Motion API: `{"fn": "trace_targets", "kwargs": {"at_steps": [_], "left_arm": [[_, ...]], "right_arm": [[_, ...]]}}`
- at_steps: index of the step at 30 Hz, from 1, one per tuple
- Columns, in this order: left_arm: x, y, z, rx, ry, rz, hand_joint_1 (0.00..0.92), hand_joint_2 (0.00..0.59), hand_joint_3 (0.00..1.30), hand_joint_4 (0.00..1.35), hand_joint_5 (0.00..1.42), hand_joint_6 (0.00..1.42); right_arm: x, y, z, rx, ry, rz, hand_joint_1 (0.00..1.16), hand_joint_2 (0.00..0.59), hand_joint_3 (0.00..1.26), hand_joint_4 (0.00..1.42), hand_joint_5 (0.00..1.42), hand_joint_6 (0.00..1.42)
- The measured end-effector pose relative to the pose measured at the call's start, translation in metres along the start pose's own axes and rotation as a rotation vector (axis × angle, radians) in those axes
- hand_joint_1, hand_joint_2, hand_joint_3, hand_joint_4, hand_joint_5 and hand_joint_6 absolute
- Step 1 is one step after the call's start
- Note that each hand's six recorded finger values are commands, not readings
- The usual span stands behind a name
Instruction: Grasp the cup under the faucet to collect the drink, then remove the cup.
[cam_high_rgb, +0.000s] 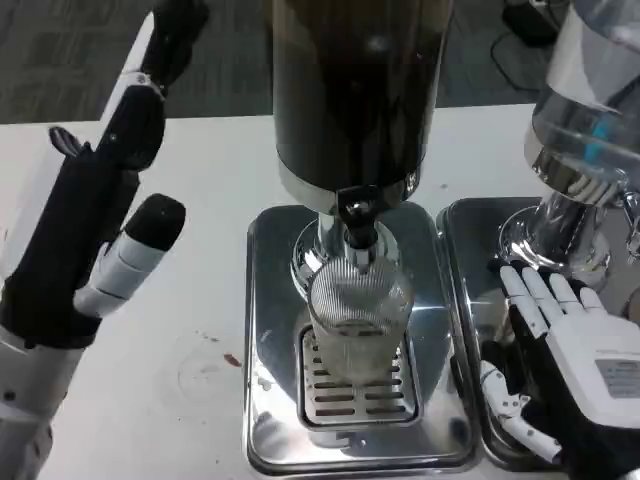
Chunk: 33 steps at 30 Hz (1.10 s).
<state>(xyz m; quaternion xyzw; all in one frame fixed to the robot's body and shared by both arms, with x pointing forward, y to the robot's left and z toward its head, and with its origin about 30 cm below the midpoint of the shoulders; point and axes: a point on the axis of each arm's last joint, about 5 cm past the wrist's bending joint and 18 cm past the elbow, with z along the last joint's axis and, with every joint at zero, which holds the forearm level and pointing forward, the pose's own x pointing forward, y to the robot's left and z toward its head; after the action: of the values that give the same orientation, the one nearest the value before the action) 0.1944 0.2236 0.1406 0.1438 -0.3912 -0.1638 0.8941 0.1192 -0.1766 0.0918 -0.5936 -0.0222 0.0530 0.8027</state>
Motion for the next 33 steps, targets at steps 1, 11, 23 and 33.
{"fn": "trace_targets", "kwargs": {"at_steps": [1,11,23,33], "left_arm": [[0.001,-0.001,0.0006,-0.016,-0.005,-0.010,0.000,0.167,0.00,0.00,0.03,0.01],[0.008,-0.002,-0.0099,-0.304,0.082,-0.111,0.000,0.165,0.12,0.00,0.17,0.10],[0.020,0.003,-0.0188,-0.477,0.138,-0.324,0.000,0.146,0.10,0.00,0.18,0.12],[0.030,0.001,-0.0249,-0.602,0.204,-0.492,0.000,0.128,0.00,0.00,0.09,0.03]], "right_arm": [[0.000,0.0001,0.0003,0.002,0.000,-0.001,0.11,0.528,0.00,0.00,0.00,0.00],[0.002,0.0013,0.0029,0.024,0.013,-0.010,0.11,0.528,0.00,0.00,0.00,0.00],[0.002,0.0054,0.0067,0.048,0.034,-0.007,0.12,0.536,0.00,0.00,0.00,0.00],[0.003,0.0065,0.0081,0.057,0.040,-0.007,0.12,0.539,0.00,0.00,0.00,0.00]]}}
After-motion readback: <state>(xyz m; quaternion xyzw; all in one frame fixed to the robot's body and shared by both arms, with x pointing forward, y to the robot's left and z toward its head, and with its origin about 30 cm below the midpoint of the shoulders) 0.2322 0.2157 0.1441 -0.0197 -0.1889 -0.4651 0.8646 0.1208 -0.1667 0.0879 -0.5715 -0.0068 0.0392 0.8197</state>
